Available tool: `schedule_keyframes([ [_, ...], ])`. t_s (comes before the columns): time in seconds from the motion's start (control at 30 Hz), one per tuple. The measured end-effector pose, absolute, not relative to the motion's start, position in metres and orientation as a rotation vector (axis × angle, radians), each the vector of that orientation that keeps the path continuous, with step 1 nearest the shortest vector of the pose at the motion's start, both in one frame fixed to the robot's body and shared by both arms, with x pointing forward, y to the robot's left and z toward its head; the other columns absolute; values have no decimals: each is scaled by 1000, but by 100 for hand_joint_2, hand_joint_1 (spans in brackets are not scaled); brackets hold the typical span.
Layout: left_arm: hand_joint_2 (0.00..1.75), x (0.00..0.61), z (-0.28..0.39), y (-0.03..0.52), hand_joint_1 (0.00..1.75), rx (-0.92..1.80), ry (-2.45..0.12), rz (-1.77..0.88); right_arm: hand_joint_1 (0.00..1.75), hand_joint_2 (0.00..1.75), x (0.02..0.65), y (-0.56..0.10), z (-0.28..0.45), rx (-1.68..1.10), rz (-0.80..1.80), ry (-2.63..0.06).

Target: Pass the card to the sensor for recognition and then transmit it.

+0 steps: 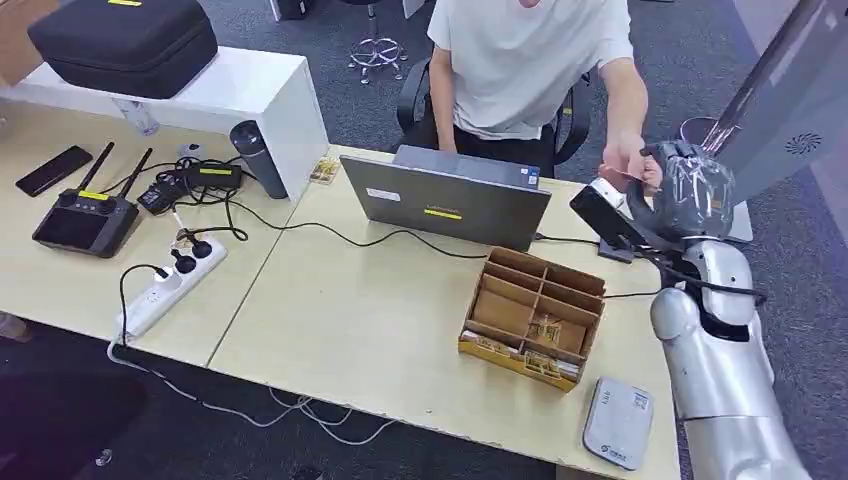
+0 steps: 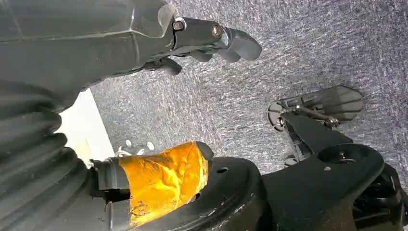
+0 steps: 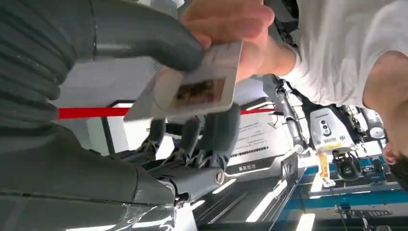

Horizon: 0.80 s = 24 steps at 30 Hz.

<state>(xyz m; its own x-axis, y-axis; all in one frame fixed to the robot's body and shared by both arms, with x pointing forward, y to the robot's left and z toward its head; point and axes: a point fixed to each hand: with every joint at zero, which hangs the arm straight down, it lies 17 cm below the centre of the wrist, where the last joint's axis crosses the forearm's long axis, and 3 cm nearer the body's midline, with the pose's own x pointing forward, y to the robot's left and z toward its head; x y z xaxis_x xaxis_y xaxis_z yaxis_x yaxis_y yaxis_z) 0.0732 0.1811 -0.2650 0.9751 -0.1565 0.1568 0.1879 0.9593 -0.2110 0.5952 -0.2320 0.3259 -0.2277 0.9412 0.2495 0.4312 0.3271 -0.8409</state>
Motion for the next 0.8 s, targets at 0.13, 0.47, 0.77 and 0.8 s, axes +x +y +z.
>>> schedule_keyframes([
  [0.13,175,73,-265,181,0,-228,-139,-168,175,175,596,-231,328,-1221,824,-1814],
  [0.47,175,74,-265,183,0,-227,-139,-164,175,175,596,-228,336,-1234,828,-1827],
  [0.77,175,74,-266,186,0,-214,-139,-163,175,175,596,-228,337,-1236,827,-1830],
  [0.8,175,75,-267,187,0,-206,-140,-162,175,175,596,-227,337,-1238,827,-1831],
])
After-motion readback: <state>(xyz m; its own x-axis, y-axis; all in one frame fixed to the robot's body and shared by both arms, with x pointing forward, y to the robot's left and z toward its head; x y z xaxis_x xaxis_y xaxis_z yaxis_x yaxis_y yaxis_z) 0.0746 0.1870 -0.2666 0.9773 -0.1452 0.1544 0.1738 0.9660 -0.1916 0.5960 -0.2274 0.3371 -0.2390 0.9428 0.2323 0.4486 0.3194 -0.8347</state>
